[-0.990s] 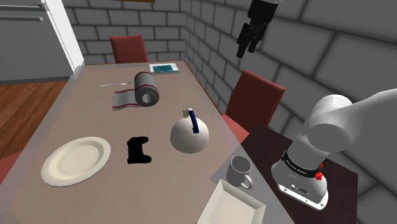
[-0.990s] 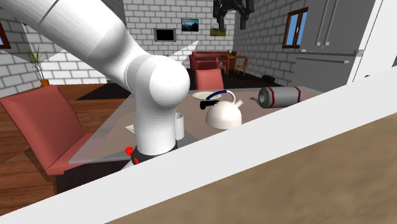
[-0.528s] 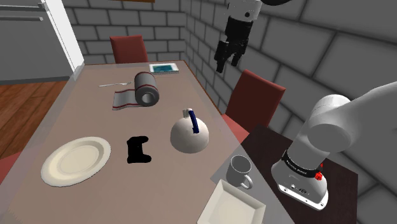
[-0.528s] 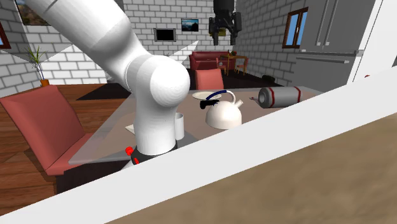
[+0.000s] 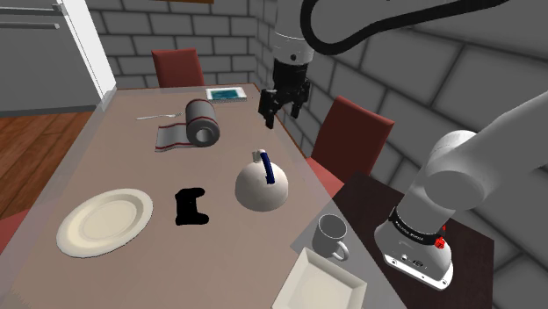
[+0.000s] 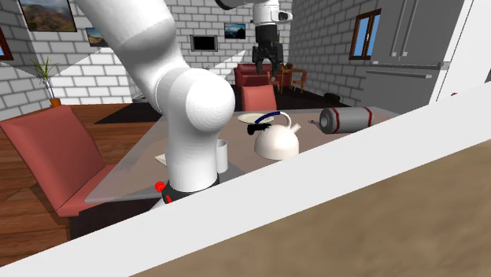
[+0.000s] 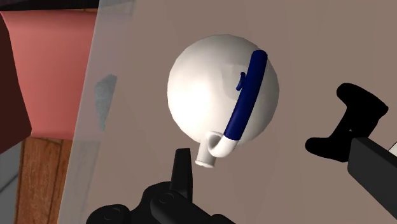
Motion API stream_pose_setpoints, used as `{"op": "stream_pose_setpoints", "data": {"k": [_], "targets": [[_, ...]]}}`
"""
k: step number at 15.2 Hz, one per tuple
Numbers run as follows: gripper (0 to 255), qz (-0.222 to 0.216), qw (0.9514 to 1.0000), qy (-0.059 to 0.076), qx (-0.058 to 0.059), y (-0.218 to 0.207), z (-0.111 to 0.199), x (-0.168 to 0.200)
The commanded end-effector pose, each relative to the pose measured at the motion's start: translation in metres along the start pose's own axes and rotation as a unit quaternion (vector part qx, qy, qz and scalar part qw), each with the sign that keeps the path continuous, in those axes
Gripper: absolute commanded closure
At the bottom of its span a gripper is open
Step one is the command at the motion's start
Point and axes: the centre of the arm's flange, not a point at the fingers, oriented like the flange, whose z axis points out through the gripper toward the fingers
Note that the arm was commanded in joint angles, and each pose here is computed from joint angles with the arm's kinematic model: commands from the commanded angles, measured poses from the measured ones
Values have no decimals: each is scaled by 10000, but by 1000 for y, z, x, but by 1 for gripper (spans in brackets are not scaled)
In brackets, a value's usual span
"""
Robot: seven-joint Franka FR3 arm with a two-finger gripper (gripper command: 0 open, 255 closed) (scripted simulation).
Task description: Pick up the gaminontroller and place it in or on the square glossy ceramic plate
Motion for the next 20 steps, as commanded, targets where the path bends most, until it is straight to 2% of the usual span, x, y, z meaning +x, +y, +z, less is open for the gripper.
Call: {"op": "stream_pose_setpoints", "data": {"k": [1,10,20], "targets": [[0,111,9999,-44,-27,-20,18,10],[0,565,9980,-242,-168,-107,96,50],[0,1068,9927,-462,-325,-197,187,99]]}}
